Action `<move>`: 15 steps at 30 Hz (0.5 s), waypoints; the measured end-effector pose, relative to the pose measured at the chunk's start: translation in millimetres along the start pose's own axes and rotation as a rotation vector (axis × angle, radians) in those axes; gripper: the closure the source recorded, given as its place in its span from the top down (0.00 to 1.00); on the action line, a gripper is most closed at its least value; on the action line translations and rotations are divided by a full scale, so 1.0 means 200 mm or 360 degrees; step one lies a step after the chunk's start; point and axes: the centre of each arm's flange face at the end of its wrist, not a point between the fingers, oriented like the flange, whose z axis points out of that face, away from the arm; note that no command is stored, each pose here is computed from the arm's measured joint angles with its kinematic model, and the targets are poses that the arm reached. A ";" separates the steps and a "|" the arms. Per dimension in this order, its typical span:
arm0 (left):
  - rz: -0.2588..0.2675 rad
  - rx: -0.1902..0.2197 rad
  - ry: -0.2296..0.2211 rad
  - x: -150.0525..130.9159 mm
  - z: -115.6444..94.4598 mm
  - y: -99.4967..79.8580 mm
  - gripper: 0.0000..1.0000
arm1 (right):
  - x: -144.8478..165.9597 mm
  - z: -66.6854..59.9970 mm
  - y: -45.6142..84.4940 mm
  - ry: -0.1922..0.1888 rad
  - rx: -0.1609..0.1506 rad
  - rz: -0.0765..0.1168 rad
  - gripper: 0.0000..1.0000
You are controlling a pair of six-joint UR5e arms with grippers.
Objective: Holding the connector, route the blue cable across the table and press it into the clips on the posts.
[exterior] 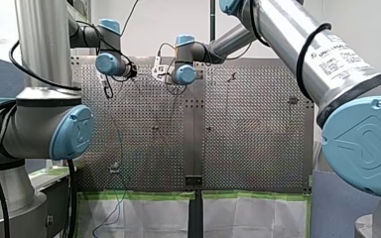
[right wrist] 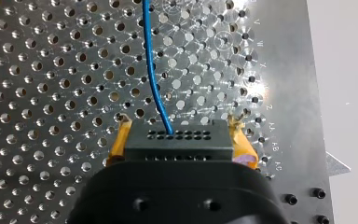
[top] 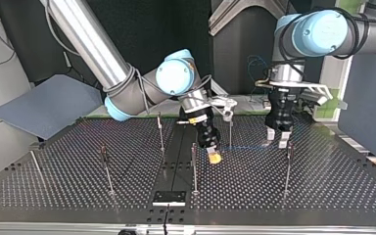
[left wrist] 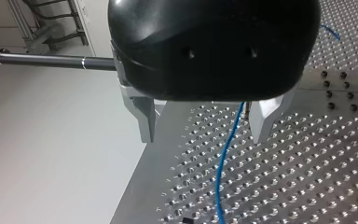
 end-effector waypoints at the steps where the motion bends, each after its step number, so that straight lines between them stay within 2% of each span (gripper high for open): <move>1: 0.0006 -0.0004 -0.0004 0.00 0.01 0.00 0.99 | 0.00 0.00 0.00 0.0000 0.0000 0.0000 0.00; 7: 0.0046 -0.0024 0.0001 0.01 0.10 -0.02 0.99 | 0.00 0.00 0.00 0.0000 -0.0001 0.0000 0.00; 15: 0.0053 -0.0053 0.0030 0.09 0.20 -0.03 0.99 | 0.00 0.00 0.00 -0.0002 -0.0001 0.0000 0.00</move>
